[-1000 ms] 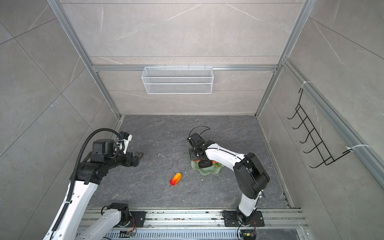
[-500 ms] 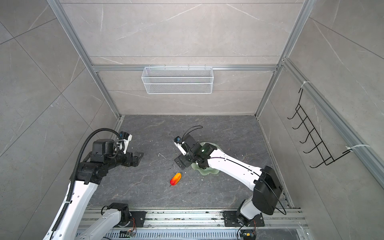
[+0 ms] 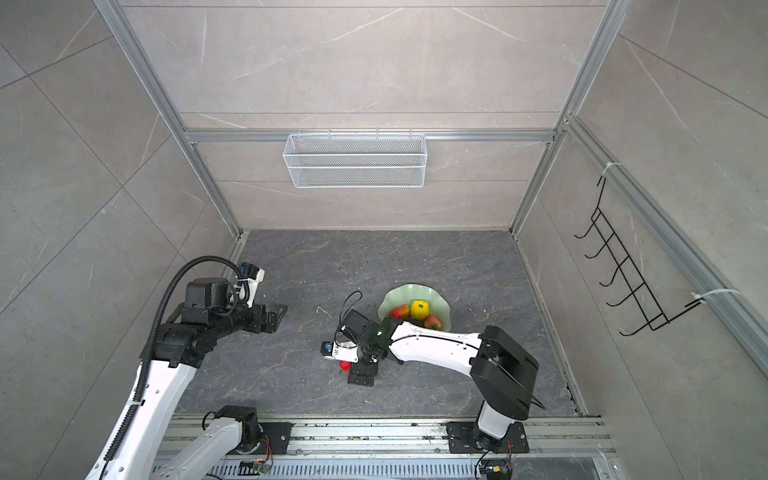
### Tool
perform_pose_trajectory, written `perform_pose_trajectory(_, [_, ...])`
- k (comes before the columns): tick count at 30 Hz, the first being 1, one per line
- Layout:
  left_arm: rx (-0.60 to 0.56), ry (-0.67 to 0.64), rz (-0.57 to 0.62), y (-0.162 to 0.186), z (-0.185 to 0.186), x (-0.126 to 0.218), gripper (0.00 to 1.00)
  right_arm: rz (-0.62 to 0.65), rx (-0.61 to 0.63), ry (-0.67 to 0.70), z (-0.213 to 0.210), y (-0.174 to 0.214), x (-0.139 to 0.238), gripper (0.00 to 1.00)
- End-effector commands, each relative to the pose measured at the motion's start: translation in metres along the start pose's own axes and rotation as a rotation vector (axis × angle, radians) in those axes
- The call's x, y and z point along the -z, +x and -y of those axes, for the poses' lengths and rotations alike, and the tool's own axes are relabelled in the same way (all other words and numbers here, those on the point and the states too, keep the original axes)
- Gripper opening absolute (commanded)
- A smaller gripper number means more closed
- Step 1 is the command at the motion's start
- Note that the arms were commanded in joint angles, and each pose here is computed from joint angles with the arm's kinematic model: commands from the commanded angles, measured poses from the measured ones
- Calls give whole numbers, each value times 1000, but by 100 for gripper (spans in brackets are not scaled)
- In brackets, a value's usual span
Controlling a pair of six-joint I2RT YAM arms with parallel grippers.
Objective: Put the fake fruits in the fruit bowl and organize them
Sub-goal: 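Reach the right gripper to the last red-yellow pear and grasp it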
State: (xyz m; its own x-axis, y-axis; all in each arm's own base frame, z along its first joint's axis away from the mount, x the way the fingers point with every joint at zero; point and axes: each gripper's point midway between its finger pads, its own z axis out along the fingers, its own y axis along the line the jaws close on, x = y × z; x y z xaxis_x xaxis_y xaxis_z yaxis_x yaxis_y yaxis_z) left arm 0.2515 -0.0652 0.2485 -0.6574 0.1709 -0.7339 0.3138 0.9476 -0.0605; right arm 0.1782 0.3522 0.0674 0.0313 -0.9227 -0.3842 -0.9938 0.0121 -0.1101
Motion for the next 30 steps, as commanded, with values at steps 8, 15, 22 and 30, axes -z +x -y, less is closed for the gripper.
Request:
perform_pose_trajectory(8, [-20, 12, 34, -7, 2, 3, 100, -1, 105, -17, 1, -15, -31, 97])
perform_pose_trajectory(15, [-19, 10, 33, -7, 1, 3, 100, -5, 108, -11, 3, -15, -41, 96])
perform_pose_trajectory(22, [-20, 8, 31, -6, 1, 2, 100, -28, 73, 32, 15, -17, -50, 83])
perform_pose_trajectory(30, [-20, 6, 34, -7, 1, 3, 100, -53, 22, 30, 16, -15, -56, 45])
